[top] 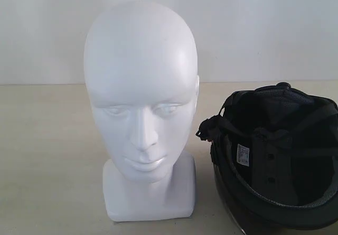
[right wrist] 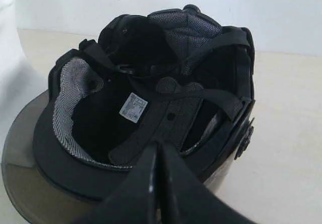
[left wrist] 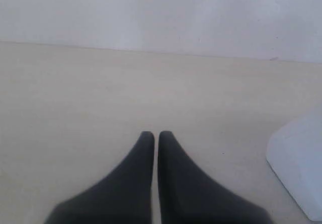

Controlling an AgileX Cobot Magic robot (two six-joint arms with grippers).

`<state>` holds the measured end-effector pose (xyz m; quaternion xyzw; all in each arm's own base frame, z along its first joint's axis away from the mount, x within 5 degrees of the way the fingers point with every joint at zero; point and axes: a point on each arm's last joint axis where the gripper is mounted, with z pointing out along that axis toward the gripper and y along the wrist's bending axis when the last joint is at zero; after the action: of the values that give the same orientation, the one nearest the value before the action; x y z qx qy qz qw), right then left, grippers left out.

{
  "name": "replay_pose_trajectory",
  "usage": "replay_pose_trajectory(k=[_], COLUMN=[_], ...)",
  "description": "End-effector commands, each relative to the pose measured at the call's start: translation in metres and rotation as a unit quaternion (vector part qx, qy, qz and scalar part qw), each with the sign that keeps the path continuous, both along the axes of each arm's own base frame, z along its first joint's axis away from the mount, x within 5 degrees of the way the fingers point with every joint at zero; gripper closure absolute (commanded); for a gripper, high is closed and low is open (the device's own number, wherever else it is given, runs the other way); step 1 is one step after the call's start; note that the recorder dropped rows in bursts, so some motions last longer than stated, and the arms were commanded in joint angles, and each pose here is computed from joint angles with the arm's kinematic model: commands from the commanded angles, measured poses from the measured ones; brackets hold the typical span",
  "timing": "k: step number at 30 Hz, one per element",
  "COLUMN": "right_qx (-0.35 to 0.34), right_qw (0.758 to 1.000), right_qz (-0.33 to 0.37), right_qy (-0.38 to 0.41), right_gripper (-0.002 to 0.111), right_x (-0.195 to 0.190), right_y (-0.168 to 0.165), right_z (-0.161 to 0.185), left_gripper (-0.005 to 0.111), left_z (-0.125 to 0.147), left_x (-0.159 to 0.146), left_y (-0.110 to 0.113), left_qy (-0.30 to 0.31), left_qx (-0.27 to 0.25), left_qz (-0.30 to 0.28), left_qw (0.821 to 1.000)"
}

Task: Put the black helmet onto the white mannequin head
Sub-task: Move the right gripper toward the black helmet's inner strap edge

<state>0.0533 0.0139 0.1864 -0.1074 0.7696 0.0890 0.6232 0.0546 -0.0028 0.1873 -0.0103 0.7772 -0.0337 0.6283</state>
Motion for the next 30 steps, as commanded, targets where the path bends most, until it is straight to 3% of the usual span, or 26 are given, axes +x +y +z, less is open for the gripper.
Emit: replay_pose_trajectory(k=[1,11,17,22,24,30], right_qx=[0.0,0.003,0.063,0.148,0.162,0.05], right_qw=[1.0,1.0,0.989,0.941,0.93,0.978], right_qz=[0.001,0.003,0.017,0.049,0.05,-0.004], right_qy=[-0.015,-0.027,-0.131,-0.301,-0.326,-0.202], right_gripper=[0.109,0.109,0.109,0.109,0.109,0.109], right_x=[0.0,0.0,0.0,-0.011,-0.019,-0.017], right_y=[0.0,0.0,0.004,0.005,0.002,-0.006], right_z=[0.003,0.005,0.026,0.064,0.091,0.182], left_gripper=[0.102,0.102,0.102,0.102,0.102,0.102], left_z=[-0.001,-0.001,-0.001,-0.001,-0.001,-0.001], left_x=[0.0,0.0,0.0,0.0,0.0,0.0], left_y=[0.0,0.0,0.0,0.0,0.0,0.0], left_qy=[-0.001,-0.001,-0.001,-0.001,-0.001,-0.001], left_qx=[-0.004,-0.004,-0.004,-0.004,-0.004,-0.004], left_qz=[0.0,0.0,0.0,0.0,0.0,0.0], left_qw=[1.0,1.0,1.0,1.0,1.0,1.0])
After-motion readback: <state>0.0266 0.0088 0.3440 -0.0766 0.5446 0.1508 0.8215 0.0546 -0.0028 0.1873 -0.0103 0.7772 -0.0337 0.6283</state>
